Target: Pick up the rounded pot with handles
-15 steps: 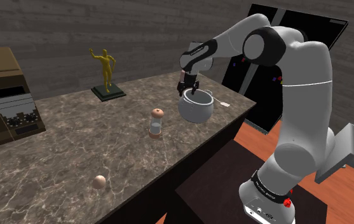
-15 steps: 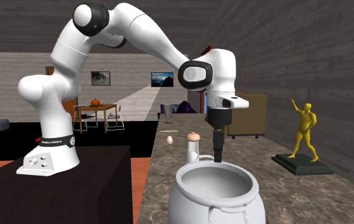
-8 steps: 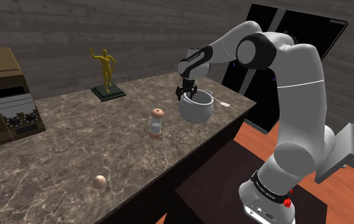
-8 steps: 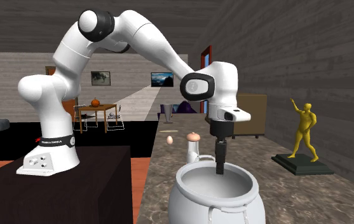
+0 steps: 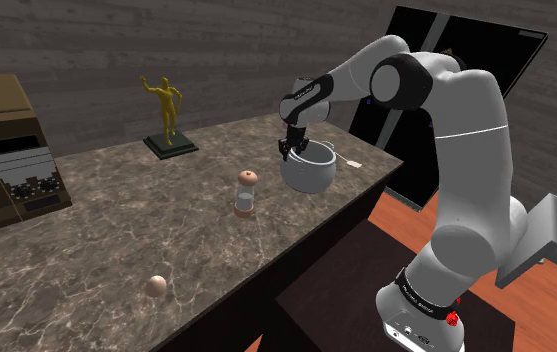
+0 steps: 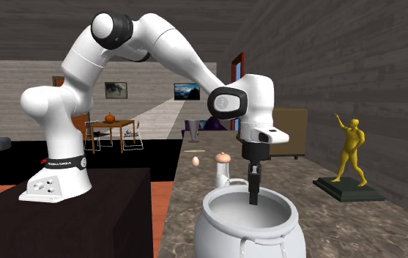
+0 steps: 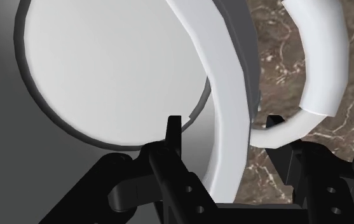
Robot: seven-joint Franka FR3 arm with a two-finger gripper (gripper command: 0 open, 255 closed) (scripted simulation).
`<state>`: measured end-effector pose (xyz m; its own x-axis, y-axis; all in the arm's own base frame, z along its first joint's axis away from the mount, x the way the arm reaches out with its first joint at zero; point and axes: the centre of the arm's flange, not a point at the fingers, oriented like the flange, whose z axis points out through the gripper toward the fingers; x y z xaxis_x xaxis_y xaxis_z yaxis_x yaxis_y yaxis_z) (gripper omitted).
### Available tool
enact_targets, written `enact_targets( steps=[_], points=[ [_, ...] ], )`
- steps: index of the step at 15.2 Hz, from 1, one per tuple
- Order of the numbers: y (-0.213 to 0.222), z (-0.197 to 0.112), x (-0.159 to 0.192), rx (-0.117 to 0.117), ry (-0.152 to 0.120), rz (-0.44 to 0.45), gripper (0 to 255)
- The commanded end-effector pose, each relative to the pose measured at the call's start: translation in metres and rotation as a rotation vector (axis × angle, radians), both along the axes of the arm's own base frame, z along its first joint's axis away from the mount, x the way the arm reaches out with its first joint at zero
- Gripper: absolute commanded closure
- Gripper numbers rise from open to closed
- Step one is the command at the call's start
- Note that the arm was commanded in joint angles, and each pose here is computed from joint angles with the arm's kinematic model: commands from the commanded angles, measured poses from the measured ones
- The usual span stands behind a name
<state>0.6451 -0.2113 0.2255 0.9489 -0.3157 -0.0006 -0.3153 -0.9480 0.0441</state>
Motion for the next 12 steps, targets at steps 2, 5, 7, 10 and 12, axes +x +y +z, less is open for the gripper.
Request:
enact_targets(
  steps=[2,5,7,10,12],
  points=[
    [0.0,-0.001,0.0,0.0,0.001,0.0,255],
    [0.0,0.005,0.0,0.0,0.001,0.0,255],
    [0.0,0.015,0.0,0.0,0.001,0.0,255],
    [0.0,0.031,0.0,0.0,0.001,0.0,255],
    [0.0,0.041,0.0,0.0,0.001,0.0,255]
  ],
)
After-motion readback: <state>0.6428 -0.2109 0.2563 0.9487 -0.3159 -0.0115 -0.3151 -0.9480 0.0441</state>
